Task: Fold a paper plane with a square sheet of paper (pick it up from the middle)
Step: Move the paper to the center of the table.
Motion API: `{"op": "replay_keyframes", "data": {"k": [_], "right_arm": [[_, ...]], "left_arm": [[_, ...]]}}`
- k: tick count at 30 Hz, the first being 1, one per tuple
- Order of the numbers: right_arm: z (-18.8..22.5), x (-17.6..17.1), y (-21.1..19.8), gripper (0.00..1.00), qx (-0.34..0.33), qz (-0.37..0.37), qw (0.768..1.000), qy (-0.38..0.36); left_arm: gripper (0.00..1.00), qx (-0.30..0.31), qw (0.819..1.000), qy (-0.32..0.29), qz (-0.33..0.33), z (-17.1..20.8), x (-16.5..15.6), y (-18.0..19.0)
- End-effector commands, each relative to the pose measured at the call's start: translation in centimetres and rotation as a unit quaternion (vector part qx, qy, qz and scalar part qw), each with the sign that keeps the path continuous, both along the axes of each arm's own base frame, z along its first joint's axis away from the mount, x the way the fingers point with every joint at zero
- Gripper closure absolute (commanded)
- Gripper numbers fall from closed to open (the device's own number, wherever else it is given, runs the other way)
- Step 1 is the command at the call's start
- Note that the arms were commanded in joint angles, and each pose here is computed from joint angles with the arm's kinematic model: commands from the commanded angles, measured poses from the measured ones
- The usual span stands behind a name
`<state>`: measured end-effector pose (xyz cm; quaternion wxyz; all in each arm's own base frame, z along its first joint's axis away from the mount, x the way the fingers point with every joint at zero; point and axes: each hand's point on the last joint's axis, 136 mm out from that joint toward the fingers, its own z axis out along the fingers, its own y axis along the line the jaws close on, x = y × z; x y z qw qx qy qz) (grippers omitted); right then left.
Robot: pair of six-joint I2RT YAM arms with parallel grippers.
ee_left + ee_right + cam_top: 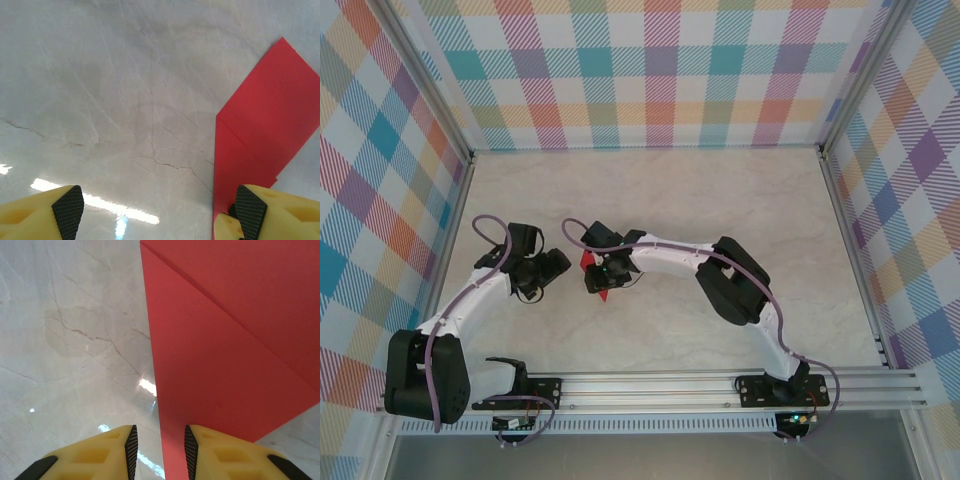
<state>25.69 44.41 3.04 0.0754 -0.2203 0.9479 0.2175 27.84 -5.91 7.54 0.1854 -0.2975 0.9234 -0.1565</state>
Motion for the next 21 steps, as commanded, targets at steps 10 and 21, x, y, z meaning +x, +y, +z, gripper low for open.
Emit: {"op": "replay_keyframes", "data": {"k": [10, 21], "right_arm": [[0.6, -1.2, -2.3, 0.66, 0.079, 0.053, 0.995, 0.037], [1.3, -1.2, -5.7, 0.66, 0.162, 0.033, 0.983, 0.086]], "left_arm": [[0.18, -0.135, 0.989, -0.012, -0.056, -1.0, 0.4, -4.5], [0.26, -0.216, 0.97, -0.045, -0.099, -1.0, 1.1, -8.1]]}}
